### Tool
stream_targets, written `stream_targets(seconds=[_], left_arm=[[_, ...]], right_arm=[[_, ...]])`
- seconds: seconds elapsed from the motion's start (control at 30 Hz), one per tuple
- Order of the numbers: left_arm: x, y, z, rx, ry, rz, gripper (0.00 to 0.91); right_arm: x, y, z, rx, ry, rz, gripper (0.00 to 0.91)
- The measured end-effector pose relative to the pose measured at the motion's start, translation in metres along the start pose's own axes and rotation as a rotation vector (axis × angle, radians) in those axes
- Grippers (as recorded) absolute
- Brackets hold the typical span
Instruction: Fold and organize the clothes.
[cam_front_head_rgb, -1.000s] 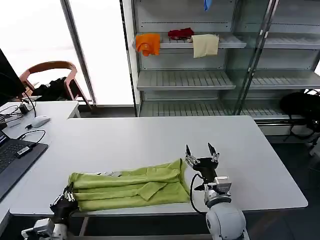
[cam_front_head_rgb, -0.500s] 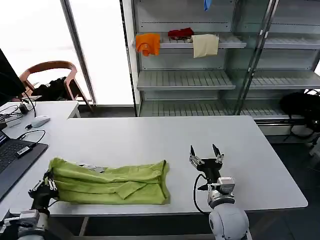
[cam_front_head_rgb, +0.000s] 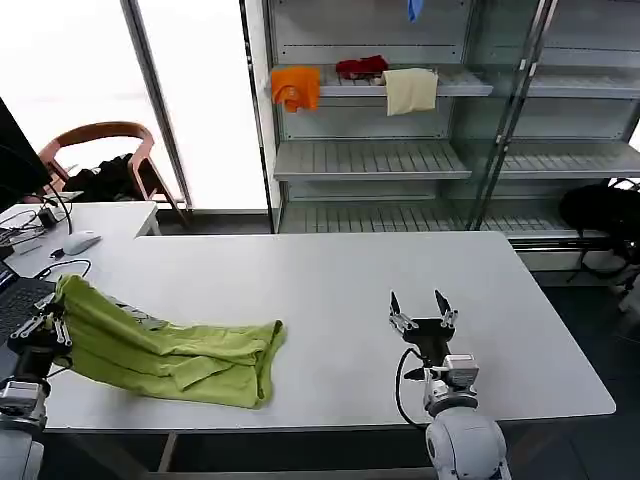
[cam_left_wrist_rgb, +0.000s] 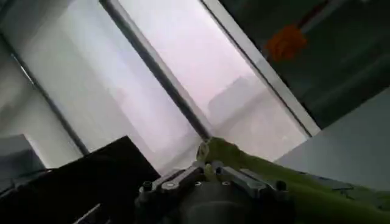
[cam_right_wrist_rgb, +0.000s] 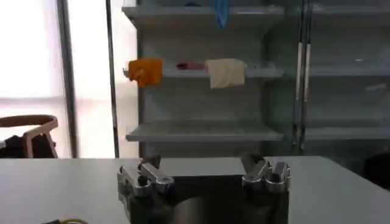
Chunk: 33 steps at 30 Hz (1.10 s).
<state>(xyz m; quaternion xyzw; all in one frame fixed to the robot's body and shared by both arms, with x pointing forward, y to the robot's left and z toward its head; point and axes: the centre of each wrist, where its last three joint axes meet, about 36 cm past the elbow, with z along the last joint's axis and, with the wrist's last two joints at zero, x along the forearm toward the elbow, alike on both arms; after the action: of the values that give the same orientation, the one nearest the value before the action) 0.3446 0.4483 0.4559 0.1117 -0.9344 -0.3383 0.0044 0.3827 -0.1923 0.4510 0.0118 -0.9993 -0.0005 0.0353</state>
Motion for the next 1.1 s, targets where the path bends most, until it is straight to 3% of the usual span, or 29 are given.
stream_targets(seconds=[0.6,1.1], left_arm=[[0.044,-0.128,-0.078,-0.001,-0.08,0.224,0.01],[0.066,-0.203,-0.102,0.053,-0.051,0.363,0.02]], right_arm=[[0.001,-0.007,0.012,-0.003,0.03,0.034,0.907],[0.001,-0.008,0.018,0.0,0.047,0.048,0.907]])
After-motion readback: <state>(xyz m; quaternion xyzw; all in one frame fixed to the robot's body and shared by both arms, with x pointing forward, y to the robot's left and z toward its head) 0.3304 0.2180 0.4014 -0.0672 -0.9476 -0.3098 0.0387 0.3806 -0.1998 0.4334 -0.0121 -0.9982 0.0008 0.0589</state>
